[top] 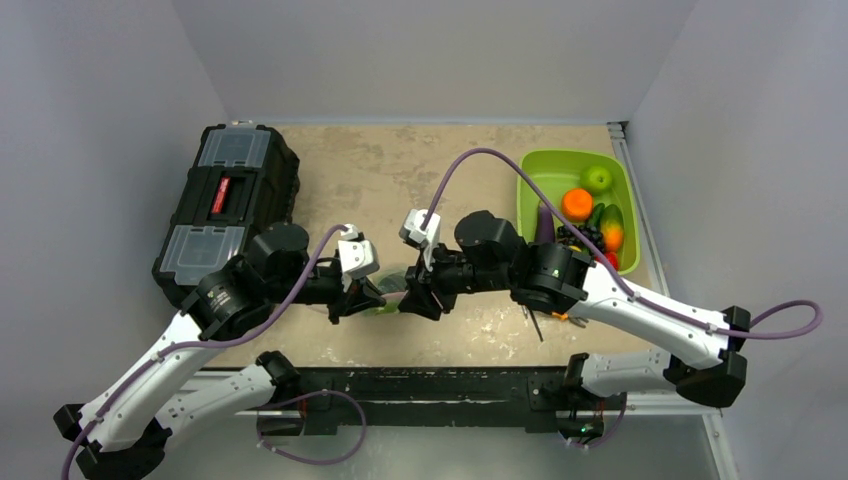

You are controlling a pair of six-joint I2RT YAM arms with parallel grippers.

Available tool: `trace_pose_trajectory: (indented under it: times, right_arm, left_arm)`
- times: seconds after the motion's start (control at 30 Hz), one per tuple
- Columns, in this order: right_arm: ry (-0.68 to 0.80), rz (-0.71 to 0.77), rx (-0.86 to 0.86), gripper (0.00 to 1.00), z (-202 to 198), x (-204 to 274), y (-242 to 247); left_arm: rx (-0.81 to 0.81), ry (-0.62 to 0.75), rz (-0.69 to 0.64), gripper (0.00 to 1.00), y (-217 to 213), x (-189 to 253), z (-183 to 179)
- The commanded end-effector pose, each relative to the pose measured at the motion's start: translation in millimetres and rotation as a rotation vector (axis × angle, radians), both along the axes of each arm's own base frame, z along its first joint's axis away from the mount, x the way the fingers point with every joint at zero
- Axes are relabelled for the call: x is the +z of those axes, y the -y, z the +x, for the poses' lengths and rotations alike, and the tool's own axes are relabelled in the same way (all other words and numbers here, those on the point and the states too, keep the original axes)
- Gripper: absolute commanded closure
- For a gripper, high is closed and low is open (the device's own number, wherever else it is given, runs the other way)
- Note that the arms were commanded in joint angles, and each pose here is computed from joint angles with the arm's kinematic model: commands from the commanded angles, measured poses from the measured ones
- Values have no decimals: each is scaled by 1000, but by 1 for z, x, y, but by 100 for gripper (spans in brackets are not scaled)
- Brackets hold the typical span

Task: Place the food in the zip-top bag and seal the zipper
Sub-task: Zip the zipper food storage bag at the center of the board.

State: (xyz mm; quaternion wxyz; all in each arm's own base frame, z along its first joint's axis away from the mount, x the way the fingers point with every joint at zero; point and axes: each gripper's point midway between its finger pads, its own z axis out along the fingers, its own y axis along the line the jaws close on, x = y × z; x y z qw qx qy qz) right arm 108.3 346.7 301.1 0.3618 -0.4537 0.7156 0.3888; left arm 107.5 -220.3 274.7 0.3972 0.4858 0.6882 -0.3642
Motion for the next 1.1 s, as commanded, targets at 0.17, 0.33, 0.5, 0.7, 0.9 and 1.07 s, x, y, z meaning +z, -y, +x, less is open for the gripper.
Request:
trace_pose_trajectory:
  times: [0.17, 0.33, 0.5, 0.7, 0.9, 1.07]
  right_arm:
    - [17, 14, 24, 68, -1, 17, 0]
    - [19, 7, 32, 66, -1, 21, -2]
    - [35, -28, 30, 73, 1, 20, 4]
    - [38, -42, 38, 80, 0, 18, 6]
    - [47, -36, 44, 80, 0, 19, 4]
    - [58, -16, 55, 84, 2, 20, -2]
  left_arm:
    - [-41, 66, -76, 100, 4, 28, -3]
    - [-53, 61, -73, 100, 5, 27, -4]
    - [-54, 58, -62, 100, 5, 25, -4]
    - [-57, 60, -70, 100, 6, 27, -4]
    - [-61, 58, -65, 100, 6, 27, -4]
    - [-67, 57, -68, 100, 6, 28, -5]
